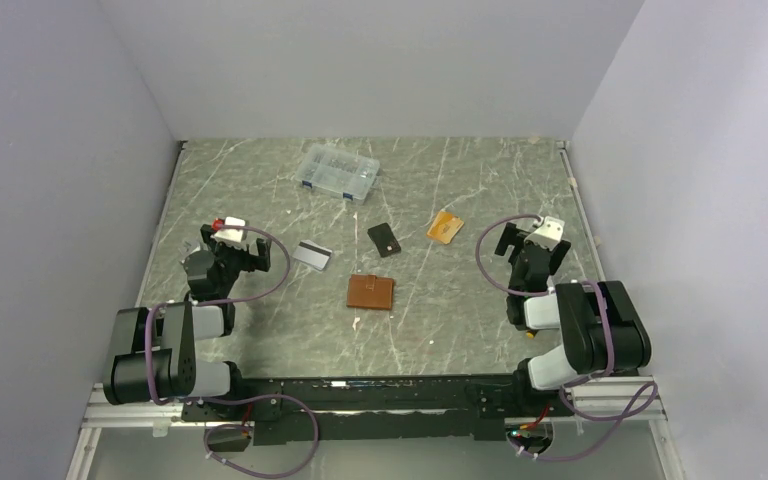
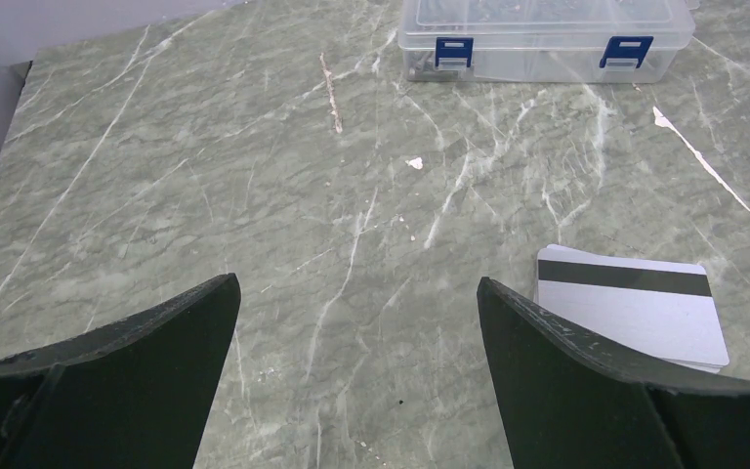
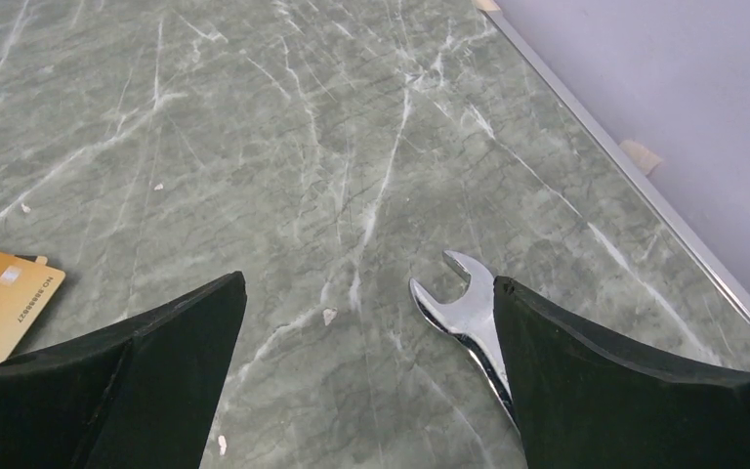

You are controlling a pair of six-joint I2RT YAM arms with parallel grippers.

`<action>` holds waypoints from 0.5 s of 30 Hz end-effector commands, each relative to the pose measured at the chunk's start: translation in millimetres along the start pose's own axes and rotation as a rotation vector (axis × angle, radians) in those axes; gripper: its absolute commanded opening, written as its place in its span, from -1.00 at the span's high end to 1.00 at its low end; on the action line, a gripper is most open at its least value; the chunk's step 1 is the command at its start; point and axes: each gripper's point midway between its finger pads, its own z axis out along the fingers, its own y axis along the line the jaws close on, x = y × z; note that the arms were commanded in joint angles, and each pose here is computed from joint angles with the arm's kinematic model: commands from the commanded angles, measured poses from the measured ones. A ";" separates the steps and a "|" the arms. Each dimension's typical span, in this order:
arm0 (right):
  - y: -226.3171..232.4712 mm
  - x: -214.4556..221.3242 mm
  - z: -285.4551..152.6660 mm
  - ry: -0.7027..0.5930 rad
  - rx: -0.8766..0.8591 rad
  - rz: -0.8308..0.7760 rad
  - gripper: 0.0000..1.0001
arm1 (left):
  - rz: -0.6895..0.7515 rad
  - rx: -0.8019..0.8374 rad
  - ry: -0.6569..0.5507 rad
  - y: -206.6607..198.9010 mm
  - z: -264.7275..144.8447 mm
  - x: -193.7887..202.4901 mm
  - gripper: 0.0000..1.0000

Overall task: Put the credit cards into the card holder
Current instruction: Turn over the card holder at the center of the board.

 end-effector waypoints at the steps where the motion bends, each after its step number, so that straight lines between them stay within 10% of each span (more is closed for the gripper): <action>1: 0.8 -35.8 2.3 -0.080 0.043 0.010 -1.00 | 0.024 -0.008 -0.047 3.1 2.9 -14.3 -0.97; 7: 8.3 -76.7 -2.3 0.074 0.173 0.111 -1.00 | 0.015 0.025 -0.045 4.8 6.7 -34.7 -0.97; 10: 9.0 -78.1 -11.0 0.130 0.228 0.459 -1.00 | -0.031 0.117 0.160 -1.0 12.3 -36.4 -0.97; 15: 72.9 -100.7 -30.9 0.218 -0.184 0.499 -1.00 | -0.074 0.235 0.287 -17.8 -1.6 -53.0 -0.97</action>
